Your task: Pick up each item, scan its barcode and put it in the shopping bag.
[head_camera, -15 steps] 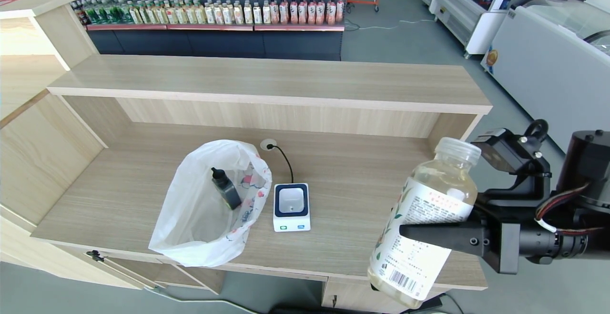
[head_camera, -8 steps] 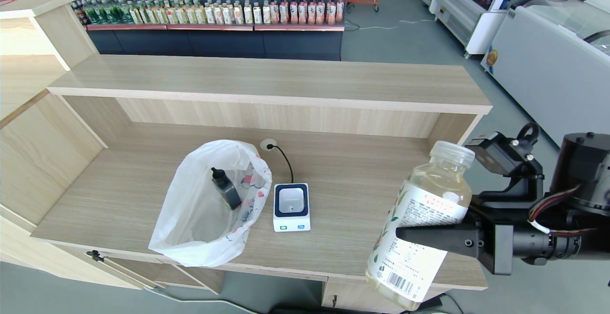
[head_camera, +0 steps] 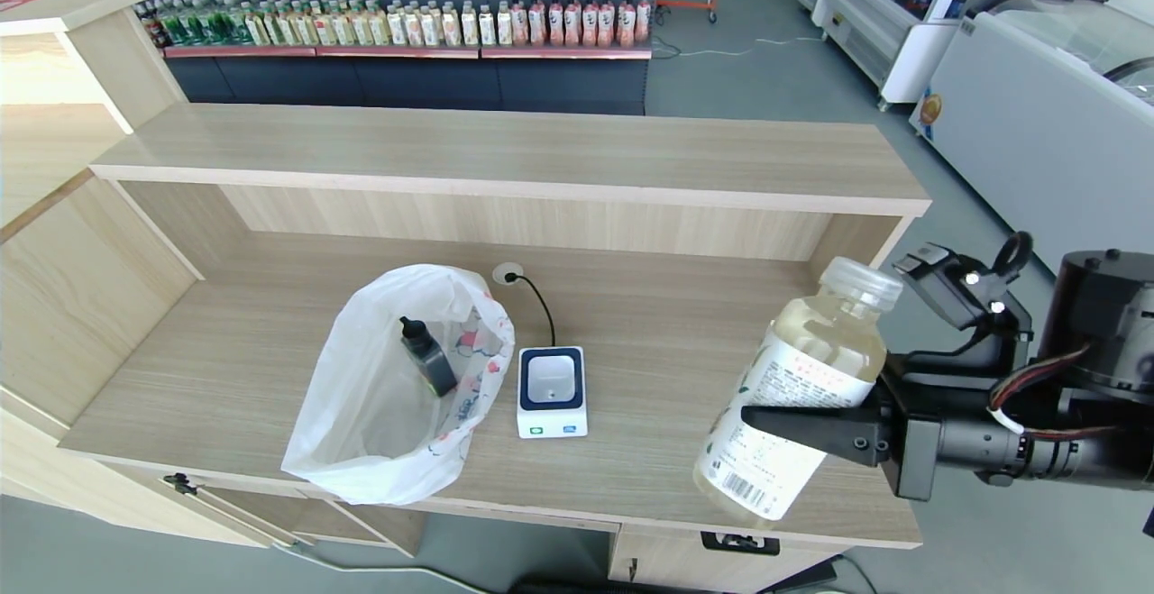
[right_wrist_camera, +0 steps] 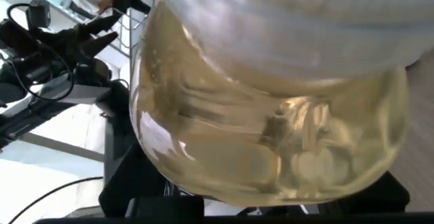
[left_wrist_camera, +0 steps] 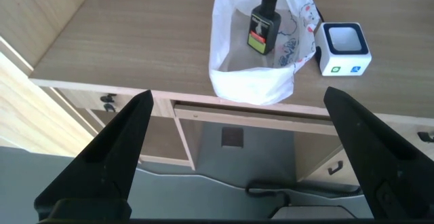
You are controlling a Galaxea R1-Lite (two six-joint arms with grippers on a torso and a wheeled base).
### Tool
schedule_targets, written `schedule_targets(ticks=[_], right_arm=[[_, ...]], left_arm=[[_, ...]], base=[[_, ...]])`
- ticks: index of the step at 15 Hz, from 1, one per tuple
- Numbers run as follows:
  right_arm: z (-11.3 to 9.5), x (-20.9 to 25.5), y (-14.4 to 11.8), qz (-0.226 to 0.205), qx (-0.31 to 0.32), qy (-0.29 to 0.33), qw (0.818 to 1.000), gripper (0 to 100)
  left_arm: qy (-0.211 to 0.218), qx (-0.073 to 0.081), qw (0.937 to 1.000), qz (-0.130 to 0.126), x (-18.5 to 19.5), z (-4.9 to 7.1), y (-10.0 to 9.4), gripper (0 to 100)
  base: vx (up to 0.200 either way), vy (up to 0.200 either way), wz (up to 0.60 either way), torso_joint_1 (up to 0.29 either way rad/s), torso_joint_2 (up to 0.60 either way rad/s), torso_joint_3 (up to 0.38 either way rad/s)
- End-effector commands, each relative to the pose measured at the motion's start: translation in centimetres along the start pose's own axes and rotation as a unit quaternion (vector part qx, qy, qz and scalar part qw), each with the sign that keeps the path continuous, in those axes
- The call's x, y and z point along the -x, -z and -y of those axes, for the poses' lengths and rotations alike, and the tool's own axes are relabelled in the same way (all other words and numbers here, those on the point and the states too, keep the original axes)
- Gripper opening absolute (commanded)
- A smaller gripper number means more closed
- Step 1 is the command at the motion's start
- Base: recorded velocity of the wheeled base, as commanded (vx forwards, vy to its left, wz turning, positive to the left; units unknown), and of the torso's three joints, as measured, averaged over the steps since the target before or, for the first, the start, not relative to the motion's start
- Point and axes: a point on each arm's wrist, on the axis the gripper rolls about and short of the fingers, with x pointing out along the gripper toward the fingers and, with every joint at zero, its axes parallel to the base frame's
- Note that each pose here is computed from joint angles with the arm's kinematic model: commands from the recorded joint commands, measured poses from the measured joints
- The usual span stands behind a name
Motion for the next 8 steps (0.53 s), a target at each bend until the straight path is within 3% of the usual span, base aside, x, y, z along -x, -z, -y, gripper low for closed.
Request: schedule_targets(ticks=[1,2,3,4,5,8], right_arm=[[1.7,0.5,0.0,0.002,0.054,0.108,0.993,0],[2.3,0.9,0.2,-0.004,0.078,0.153,0.985,0],[5.0,2.5,0.8,-0.047,0.182,0.262,0.947,0],[5.9,3.2,0.9,-0.06,0.215,0.282,0.933,0],[7.5,4.5,1.1,-0.074,0.292,0.315,0.9,0],[7.5,4.6,0.4,-0.033,0.36,0.334,0.87,0]], left_arm=[[0.0,0.0,1.0,0.0,0.0,0.0,0.0,100],[0.0,0.001,1.0,0.0,0.0,0.0,0.0,100],[0.0,0.001,1.0,0.0,0.0,0.0,0.0,100],[0.0,0.0,1.0,0.0,0.0,0.0,0.0,100],[0.0,0.0,1.0,0.0,0.0,0.0,0.0,100],[0.0,0.0,1.0,0.0,0.0,0.0,0.0,100]], base=[[0.0,0.0,0.0,0.0,0.0,0.0],[0.0,0.0,0.0,0.0,0.0,0.0],[0.0,0.0,0.0,0.0,0.0,0.0],[0.0,0.0,0.0,0.0,0.0,0.0],[0.0,0.0,0.0,0.0,0.0,0.0],[0.0,0.0,0.0,0.0,0.0,0.0]])
